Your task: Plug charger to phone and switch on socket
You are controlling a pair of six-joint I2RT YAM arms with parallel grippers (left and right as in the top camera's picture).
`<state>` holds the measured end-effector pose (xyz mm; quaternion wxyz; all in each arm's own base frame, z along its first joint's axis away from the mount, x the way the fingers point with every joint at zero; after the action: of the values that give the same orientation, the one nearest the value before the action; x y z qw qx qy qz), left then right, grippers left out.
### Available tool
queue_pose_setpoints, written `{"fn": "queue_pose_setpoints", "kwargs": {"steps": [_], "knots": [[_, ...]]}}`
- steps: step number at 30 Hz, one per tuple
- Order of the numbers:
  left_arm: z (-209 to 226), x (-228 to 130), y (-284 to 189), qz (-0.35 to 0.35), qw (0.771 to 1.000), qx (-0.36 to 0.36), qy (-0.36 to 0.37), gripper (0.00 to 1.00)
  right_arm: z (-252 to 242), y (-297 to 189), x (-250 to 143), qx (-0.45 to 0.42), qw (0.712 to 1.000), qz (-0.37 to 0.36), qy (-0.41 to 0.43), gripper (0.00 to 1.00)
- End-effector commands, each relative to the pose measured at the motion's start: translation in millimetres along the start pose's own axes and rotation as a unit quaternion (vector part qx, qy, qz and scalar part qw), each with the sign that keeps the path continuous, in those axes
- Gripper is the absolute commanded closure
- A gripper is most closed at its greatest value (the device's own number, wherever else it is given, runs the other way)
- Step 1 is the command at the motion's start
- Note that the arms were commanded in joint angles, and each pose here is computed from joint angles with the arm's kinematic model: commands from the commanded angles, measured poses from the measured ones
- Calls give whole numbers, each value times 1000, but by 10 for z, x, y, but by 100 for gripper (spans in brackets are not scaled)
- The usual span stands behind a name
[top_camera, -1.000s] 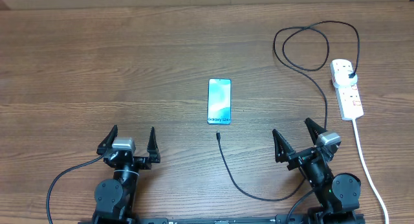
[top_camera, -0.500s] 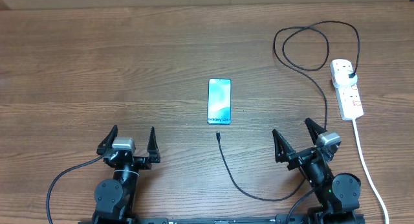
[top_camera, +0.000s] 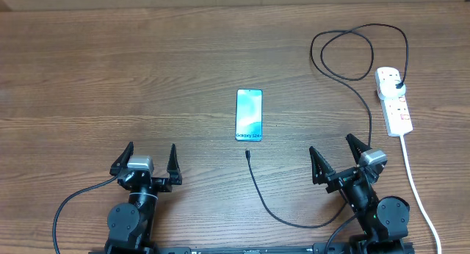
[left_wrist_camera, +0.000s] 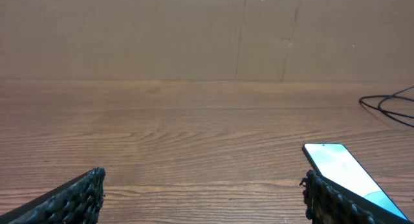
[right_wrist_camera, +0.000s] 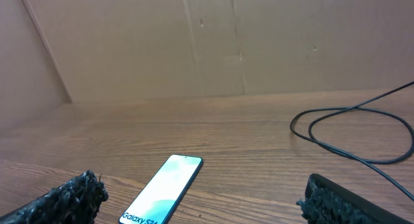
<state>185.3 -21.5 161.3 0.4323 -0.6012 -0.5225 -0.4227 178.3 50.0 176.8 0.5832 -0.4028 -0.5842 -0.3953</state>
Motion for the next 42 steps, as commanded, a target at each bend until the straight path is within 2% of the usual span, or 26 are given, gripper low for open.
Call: {"fn": "queue_pose_setpoints", "kwargs": {"steps": [1, 24, 28, 30, 35, 41, 42], "knots": [[15, 8, -3, -5, 1000, 3, 9, 0, -4, 1, -18, -2, 1000, -3, -3, 0], [5, 42, -3, -14, 1000, 0, 8, 0, -4, 1, -18, -2, 1000, -3, -3, 0], [-126, 86, -21, -12, 999, -53, 7, 0, -4, 1, -18, -2, 1000, -3, -3, 0], [-190, 161, -52, -11, 997, -73, 0, 1, -4, 1, -18, -2, 1000, -3, -3, 0], [-254, 454, -201, 0, 998, -66, -10, 0, -4, 1, -18, -2, 1000, -3, -3, 0], [-463, 1144, -399, -22, 994, -87, -56, 0, -4, 1, -18, -2, 1000, -3, -3, 0], [-579, 1415, -427, -9, 993, -101, -56, 0, -4, 1, -18, -2, 1000, -3, -3, 0]]}}
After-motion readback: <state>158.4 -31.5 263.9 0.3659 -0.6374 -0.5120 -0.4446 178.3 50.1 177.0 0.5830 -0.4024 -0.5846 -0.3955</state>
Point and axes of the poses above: each gripper's point midway between its finger pads, its own y axis out along the fingers, its own z axis along the line the jaws close on, x = y × z, the point moved 6 cm from there along -y, back along the fingers, and after that the axes turned 12 degrees about -y, right-handed, at the moved point
